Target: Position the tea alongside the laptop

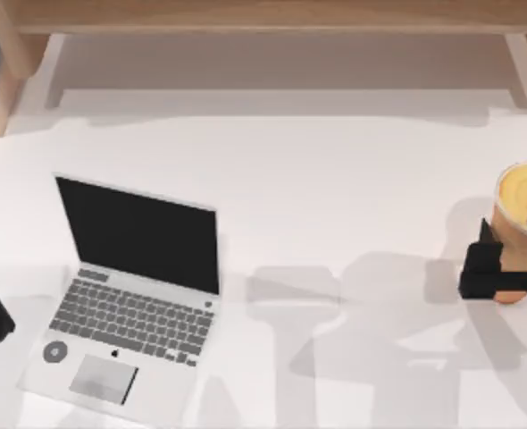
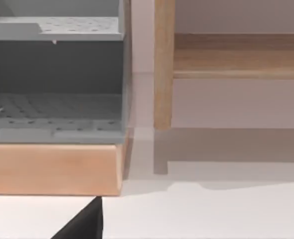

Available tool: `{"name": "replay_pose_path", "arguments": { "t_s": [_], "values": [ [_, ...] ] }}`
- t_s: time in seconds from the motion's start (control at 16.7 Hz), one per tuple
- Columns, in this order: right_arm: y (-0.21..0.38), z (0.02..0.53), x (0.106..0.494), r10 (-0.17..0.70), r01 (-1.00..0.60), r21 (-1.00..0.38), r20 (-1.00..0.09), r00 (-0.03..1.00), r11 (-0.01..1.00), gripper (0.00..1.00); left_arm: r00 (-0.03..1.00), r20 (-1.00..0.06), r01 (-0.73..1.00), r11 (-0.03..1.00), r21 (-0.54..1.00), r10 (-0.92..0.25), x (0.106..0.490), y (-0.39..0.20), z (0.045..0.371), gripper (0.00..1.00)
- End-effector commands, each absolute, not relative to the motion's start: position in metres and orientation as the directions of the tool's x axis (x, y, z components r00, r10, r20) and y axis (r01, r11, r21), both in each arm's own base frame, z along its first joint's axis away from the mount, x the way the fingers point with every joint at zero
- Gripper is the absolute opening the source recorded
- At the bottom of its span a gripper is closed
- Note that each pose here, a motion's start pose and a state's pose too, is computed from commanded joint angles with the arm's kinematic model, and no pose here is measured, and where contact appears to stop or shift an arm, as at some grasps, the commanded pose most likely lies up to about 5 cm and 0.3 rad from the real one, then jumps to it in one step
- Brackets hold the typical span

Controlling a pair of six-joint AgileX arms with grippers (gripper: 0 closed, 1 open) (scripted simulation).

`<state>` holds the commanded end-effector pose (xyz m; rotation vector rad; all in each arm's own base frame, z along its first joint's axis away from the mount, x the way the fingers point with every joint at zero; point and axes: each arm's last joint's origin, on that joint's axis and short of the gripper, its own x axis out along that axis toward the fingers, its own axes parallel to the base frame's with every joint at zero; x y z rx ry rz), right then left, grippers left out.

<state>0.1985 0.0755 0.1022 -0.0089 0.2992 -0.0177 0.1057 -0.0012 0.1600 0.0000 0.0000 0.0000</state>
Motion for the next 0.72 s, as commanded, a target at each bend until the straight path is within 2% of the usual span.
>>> {"name": "replay_pose_path", "arguments": {
  "t_s": [0.66, 0.72],
  "values": [
    [0.0755, 0.1022, 0.1985, -0.019, 0.016, -0.011, -0.295, 0.955, 1.000, 0.02, 1.000, 0.000, 0.000, 1.000, 0.000, 0.000, 0.1057, -0.0012, 0.1600, 1.00],
    [0.0755, 0.1022, 0.1985, -0.019, 0.016, -0.011, -0.295, 0.955, 1.000, 0.00, 1.000, 0.000, 0.000, 1.000, 0.000, 0.000, 0.1057, -0.0012, 0.1600, 1.00]
  ]
}}
